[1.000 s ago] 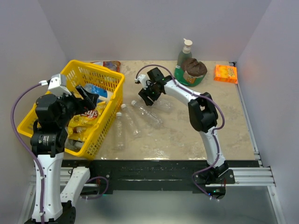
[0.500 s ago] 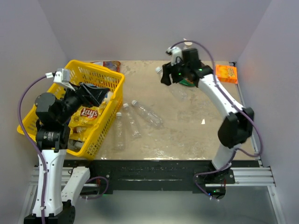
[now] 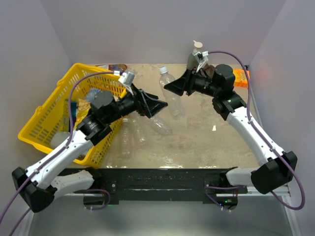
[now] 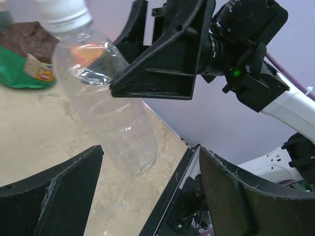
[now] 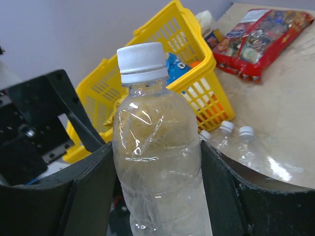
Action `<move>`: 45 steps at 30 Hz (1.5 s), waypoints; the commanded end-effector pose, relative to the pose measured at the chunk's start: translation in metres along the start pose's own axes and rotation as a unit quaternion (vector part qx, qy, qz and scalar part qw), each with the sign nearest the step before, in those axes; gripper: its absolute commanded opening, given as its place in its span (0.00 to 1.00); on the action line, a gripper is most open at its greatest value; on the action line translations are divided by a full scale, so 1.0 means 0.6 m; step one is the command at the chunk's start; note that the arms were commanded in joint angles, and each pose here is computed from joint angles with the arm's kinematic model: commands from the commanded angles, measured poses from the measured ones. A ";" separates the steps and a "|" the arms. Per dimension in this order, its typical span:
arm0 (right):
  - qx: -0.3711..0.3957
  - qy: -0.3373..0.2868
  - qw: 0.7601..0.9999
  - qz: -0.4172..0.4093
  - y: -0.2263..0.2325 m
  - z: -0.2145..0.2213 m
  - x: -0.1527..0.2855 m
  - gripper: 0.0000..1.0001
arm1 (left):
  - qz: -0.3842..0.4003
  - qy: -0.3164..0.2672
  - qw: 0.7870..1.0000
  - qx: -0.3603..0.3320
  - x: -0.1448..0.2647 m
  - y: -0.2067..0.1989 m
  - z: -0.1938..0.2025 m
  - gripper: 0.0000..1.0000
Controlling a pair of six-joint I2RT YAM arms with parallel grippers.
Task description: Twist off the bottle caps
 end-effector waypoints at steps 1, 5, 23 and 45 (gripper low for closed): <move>-0.044 -0.068 0.994 -0.079 0.063 -0.046 0.028 0.19 | 0.040 -0.060 0.997 0.006 -0.036 -0.034 -0.015 0.85; -0.053 -0.076 0.991 -0.099 0.081 -0.051 0.040 0.18 | 0.011 -0.083 0.996 0.023 -0.034 -0.017 -0.009 0.86; -0.068 -0.073 0.985 -0.138 0.095 -0.050 0.047 0.14 | 0.088 -0.023 0.994 0.054 -0.101 -0.041 0.050 0.87; -0.079 -0.063 0.988 -0.119 0.087 -0.031 0.048 0.16 | 0.100 -0.031 0.993 0.062 -0.106 -0.048 0.066 0.46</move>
Point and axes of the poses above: each gripper's point midway between its finger pads, its own x axis back along the fingers, its own y axis along the line the jaws close on, z = x × y, the point moved 8 cm from there along x, back along the fingers, and after that the axes turned 12 degrees about x, right-handed, at the moved point
